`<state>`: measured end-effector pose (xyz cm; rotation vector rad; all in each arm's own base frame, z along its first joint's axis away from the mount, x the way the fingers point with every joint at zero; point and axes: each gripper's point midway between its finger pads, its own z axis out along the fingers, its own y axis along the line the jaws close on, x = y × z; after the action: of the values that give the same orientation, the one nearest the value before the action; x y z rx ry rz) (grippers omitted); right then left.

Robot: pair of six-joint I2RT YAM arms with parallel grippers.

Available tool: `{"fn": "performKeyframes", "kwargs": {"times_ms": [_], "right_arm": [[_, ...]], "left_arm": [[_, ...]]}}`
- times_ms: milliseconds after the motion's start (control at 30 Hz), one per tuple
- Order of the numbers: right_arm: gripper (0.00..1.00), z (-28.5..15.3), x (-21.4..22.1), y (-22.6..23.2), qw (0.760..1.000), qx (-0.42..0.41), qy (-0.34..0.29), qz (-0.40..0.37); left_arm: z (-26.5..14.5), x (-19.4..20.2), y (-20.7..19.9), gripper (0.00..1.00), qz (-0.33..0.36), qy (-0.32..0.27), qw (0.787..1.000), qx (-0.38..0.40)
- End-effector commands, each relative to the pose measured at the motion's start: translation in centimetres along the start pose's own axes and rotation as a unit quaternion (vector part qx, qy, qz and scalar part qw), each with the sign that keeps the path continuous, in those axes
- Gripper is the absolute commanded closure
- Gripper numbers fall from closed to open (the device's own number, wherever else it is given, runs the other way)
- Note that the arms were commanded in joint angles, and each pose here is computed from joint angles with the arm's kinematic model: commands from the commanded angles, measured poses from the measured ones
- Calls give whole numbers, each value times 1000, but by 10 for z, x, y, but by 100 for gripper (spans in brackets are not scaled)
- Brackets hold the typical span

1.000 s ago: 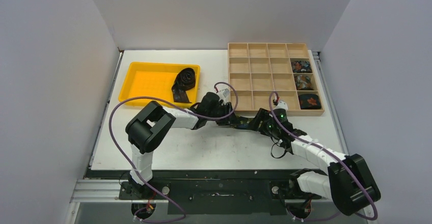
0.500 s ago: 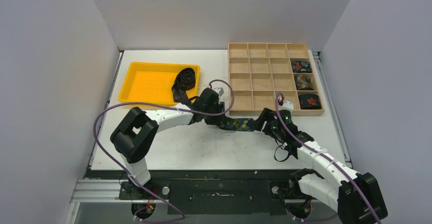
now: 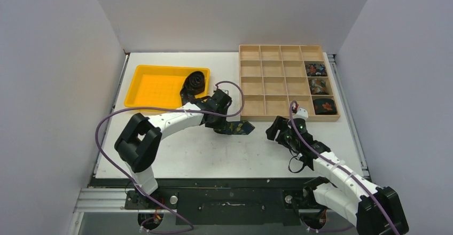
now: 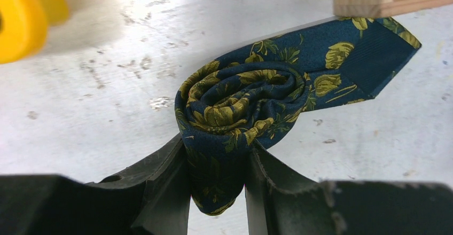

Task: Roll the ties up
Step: Roll the tie at the center of the board.

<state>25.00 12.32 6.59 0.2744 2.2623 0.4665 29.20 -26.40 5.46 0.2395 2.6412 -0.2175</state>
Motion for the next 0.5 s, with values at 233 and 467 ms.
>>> {"fn": "performKeyframes", "kwargs": {"times_ms": [233,467], "right_arm": [[32,-6,-2,-9,1000,15,-17,-13],[31,-7,8,-12,1000,10,-11,-5]], "left_arm": [[-13,-4,32,80,109,-6,976,-189],[-18,-9,22,78,159,-14,956,-246]]}}
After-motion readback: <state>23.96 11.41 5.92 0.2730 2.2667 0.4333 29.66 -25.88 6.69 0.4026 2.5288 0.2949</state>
